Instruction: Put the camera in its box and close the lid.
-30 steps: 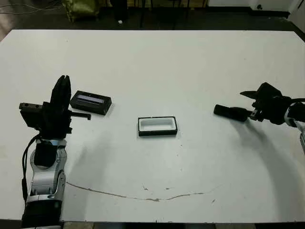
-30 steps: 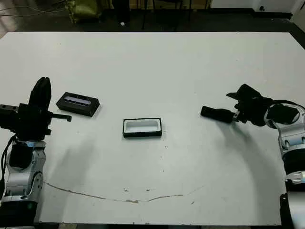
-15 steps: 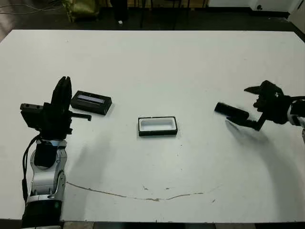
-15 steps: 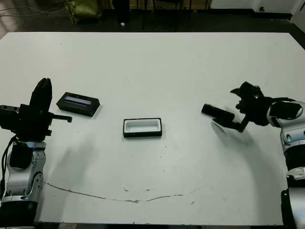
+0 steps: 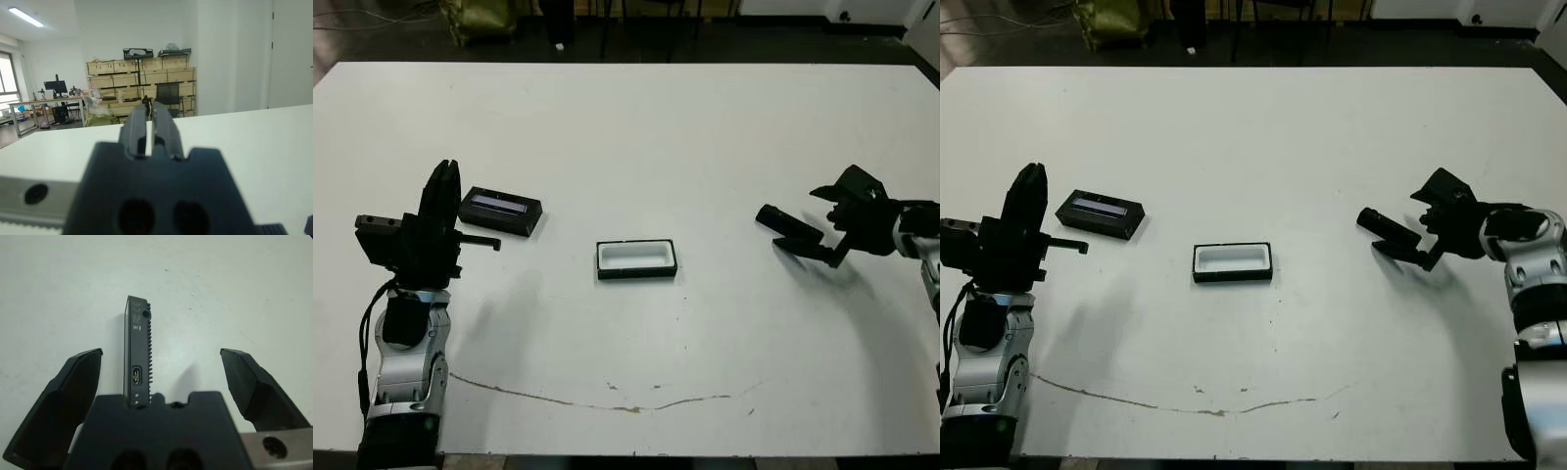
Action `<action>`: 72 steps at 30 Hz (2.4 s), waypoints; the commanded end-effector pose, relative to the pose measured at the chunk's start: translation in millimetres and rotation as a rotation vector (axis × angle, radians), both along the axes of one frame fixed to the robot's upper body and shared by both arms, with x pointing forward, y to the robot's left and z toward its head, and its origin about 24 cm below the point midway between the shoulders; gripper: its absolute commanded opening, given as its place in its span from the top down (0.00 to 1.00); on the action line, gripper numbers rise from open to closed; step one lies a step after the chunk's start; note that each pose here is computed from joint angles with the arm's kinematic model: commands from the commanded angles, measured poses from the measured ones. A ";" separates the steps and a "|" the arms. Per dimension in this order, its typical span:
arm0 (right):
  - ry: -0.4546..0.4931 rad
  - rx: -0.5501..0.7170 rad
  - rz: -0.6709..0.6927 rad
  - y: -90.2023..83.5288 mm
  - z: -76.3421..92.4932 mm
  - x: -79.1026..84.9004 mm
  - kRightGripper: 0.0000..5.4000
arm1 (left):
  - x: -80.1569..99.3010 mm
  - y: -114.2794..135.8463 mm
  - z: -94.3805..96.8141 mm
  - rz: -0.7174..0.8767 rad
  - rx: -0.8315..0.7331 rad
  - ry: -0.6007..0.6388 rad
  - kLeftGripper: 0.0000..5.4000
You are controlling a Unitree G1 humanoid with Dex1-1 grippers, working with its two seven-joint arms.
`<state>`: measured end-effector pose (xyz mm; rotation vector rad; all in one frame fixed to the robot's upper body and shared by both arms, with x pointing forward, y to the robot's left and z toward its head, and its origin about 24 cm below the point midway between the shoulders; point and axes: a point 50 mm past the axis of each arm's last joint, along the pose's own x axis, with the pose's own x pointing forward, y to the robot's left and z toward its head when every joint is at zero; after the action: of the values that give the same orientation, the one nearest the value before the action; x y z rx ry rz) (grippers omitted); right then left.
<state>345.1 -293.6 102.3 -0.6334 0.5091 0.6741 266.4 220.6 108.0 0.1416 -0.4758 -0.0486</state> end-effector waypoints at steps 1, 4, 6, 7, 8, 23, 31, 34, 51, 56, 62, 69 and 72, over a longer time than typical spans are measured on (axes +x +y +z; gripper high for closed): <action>0.130 -0.045 -0.014 -1.0 -36.7 -14.1 0.00 | -2.2 2.1 -7.6 0.012 0.010 0.034 1.00; 0.140 -0.048 -0.023 -2.0 -42.0 -16.2 0.00 | -2.3 2.4 -7.8 0.014 0.009 0.038 1.00; 0.150 -0.054 -0.023 -2.2 -45.1 -17.7 0.00 | -2.4 2.3 -7.6 0.007 0.006 0.039 1.00; 0.158 -0.051 -0.025 -2.1 -46.7 -18.4 0.00 | -2.3 2.2 -7.6 0.003 0.002 0.040 1.00; 0.167 -0.049 -0.030 -2.1 -48.6 -19.2 0.00 | -2.2 2.0 -7.6 0.002 0.000 0.039 1.00; 0.235 -0.116 -0.006 6.0 -77.7 -31.7 0.36 | -2.0 2.2 -7.1 0.011 0.007 0.036 1.00; 0.300 -0.095 0.008 7.4 -85.4 -37.3 0.37 | -2.3 2.2 -6.1 0.009 0.009 0.030 1.00; 0.337 -0.087 0.037 7.9 -86.5 -39.8 0.37 | -2.6 2.1 -6.0 0.013 0.010 0.028 1.00; 0.270 -0.010 -0.019 6.4 -88.9 -42.0 0.37 | -3.5 2.0 -6.4 0.011 0.002 0.031 1.00; 0.082 0.162 -0.191 9.4 -95.7 -44.5 0.37 | -4.0 2.0 -6.5 0.008 -0.002 0.038 1.00; 0.152 0.307 -0.273 15.6 -104.8 -50.0 0.37 | -3.7 2.4 -6.9 0.006 0.000 0.031 1.00; 0.118 0.281 -0.218 17.3 -109.0 -56.9 0.37 | -4.4 2.1 -6.9 0.010 -0.003 0.041 1.00; 0.131 0.280 -0.200 18.4 -109.9 -57.7 0.37 | -4.3 2.4 -6.5 0.009 0.006 0.036 1.00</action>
<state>324.4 -279.4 51.0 -0.3132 0.3221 0.5165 263.7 220.7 107.9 0.1420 -0.4749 -0.0488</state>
